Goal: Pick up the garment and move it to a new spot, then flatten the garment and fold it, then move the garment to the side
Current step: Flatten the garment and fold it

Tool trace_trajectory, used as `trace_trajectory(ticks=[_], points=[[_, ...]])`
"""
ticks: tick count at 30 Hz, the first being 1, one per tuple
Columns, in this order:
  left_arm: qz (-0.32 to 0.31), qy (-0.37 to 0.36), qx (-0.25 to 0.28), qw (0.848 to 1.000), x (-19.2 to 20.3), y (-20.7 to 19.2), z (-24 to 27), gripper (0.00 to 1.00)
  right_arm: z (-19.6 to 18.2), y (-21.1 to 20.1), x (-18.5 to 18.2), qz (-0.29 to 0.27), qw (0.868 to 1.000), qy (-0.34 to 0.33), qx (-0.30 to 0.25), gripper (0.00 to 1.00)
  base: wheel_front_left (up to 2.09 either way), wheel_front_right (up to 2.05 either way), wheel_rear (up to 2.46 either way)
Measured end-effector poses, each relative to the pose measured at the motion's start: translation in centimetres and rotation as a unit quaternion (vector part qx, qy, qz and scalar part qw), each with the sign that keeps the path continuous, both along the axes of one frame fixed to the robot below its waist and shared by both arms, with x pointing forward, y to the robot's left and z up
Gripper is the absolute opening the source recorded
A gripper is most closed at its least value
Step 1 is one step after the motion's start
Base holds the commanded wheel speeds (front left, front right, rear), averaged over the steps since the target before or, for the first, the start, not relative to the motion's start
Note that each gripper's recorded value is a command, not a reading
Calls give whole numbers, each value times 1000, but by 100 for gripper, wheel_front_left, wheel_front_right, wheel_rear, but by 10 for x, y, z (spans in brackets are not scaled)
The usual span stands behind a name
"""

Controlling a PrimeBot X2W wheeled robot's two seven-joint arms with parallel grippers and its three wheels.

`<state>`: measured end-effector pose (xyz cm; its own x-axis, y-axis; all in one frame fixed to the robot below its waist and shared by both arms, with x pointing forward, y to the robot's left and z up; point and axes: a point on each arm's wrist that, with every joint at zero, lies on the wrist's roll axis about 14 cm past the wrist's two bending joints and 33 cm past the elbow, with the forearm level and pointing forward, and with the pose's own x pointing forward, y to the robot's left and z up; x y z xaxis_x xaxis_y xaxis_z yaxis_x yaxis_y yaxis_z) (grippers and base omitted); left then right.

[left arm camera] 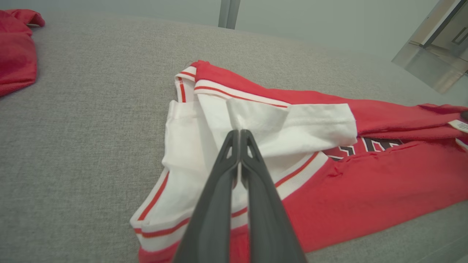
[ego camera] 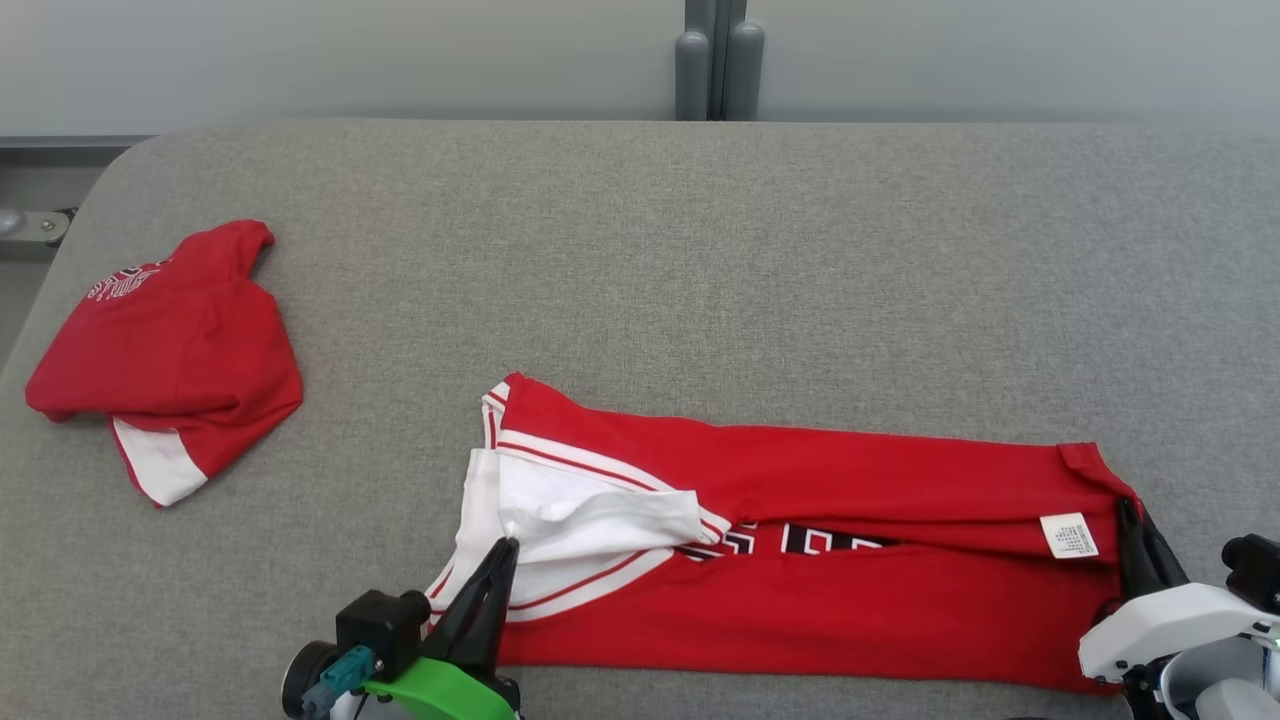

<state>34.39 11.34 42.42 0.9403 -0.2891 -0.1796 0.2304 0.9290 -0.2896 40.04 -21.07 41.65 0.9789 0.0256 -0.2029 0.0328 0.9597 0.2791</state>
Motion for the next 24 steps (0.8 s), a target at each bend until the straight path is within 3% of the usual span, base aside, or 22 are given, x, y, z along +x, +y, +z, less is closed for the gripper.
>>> trace_trajectory(ticks=[9, 10, 11, 12, 13, 15, 24], points=[[6, 8, 0, 1000, -8, 3, -5, 0, -1, -1, -5, -4, 1000, 1, 2, 0, 0, 0, 0], [8, 14, 1, 1000, -10, 5, -9, 7, -1, -1, -5, -4, 1000, 2, 2, 0, 0, 0, 0], [10, 21, 4, 1000, -13, 7, -13, 18, -2, -1, -5, -3, 1000, 3, 2, 0, 0, 0, 0], [11, 29, 6, 999, -15, 9, -18, 38, -2, 0, -6, -3, 1000, 4, 3, 0, 0, 0, 0], [14, 36, 8, 999, -17, 11, -22, 100, -3, 1, -6, -3, 1000, 5, 3, 1, 0, 0, 0], [17, 53, 15, 998, -22, 14, -32, 100, -5, 0, -7, -5, 1000, 9, 5, 100, 0, 0, 0], [67, 44, 47, 996, -22, 39, -30, 100, -1, -17, -8, -31, 999, 3, -6, 100, 0, 0, 0]])
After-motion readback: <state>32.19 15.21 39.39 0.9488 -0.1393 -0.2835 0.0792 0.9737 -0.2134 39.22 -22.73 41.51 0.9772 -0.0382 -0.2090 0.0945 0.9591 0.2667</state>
